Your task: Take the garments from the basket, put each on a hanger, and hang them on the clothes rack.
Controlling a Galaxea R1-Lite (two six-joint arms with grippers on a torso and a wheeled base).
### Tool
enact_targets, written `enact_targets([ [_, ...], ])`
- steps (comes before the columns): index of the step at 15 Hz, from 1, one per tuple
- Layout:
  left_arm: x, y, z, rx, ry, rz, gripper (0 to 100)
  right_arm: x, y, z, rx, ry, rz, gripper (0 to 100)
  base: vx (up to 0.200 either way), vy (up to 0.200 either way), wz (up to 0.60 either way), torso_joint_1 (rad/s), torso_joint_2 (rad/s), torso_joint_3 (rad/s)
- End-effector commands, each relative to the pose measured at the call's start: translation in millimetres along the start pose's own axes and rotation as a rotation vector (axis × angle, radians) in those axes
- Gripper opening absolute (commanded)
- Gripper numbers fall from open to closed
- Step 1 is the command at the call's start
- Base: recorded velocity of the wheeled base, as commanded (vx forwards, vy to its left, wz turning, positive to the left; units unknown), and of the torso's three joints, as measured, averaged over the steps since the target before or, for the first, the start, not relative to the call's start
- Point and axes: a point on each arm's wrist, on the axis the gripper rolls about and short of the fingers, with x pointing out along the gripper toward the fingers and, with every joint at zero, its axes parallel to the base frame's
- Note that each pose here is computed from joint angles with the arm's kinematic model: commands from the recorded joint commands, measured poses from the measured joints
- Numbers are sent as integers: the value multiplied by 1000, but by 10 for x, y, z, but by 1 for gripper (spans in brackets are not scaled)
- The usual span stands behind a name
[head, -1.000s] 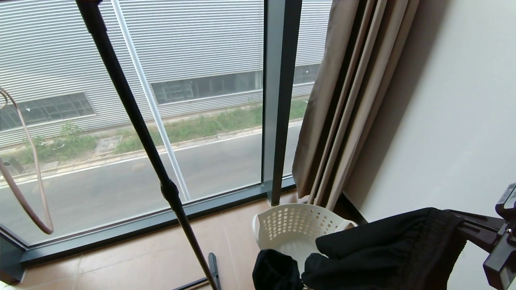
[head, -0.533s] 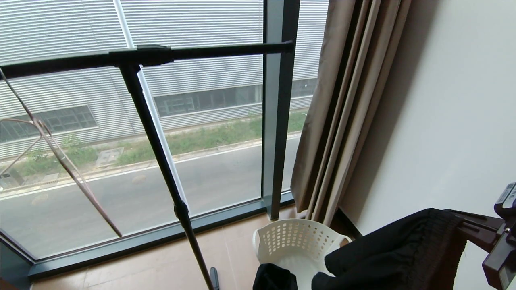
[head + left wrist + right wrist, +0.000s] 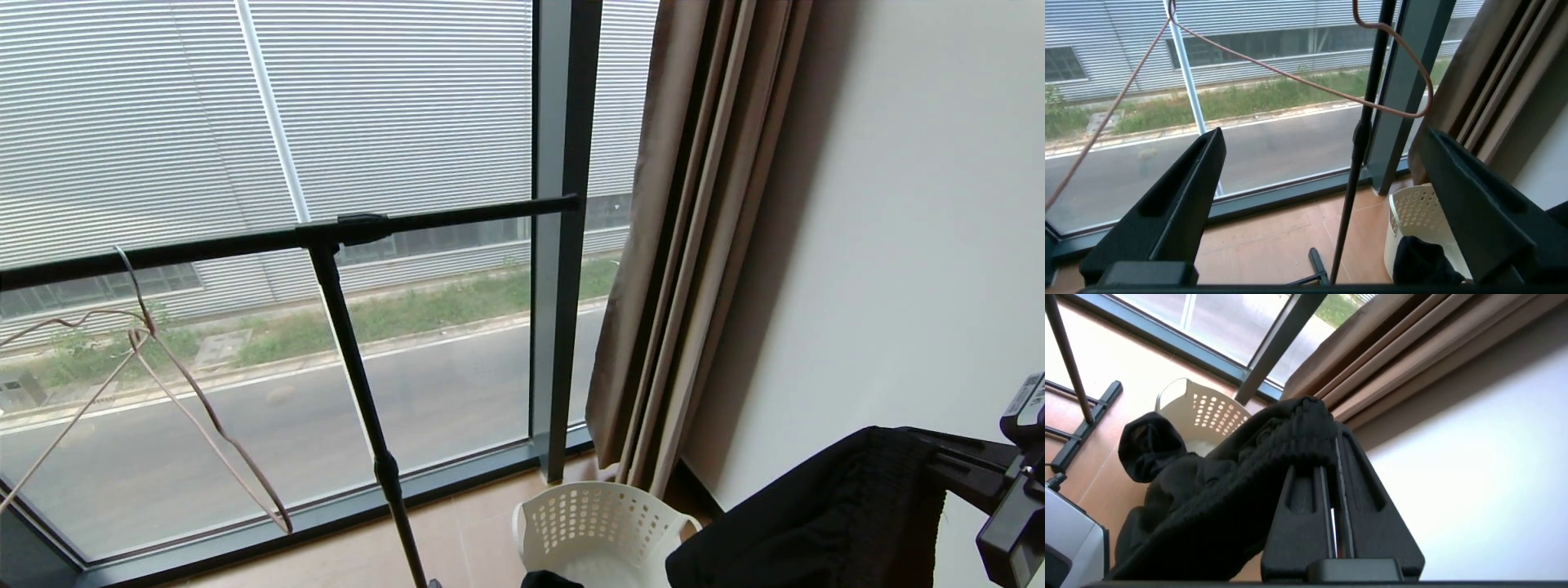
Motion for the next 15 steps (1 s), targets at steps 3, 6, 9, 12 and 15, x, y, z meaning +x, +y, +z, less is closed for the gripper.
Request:
enact_targets([
  [3, 1, 0, 2, 0, -1, 0, 100, -3, 7, -9, -3, 1, 2, 0, 0, 0, 0, 146, -338, -155],
  [6, 1, 0, 2, 0, -1, 0, 100, -13, 7, -9, -3, -2, 1, 0, 0, 0, 0, 0, 0, 0],
  [9, 0, 0, 3, -1, -4, 2, 100, -16, 6, -8, -1, -5, -1, 0, 0, 0, 0, 7, 1, 118],
  [12, 0, 0, 3, -1, -4, 2, 100, -20, 2, -11, -1, -3, -5, 0, 0, 0, 0, 2, -2, 47],
  [15, 1, 0, -1, 0, -2, 2, 100, -15, 15, -32, -3, 3, 0, 0, 0, 0, 0, 147, -326, -165],
])
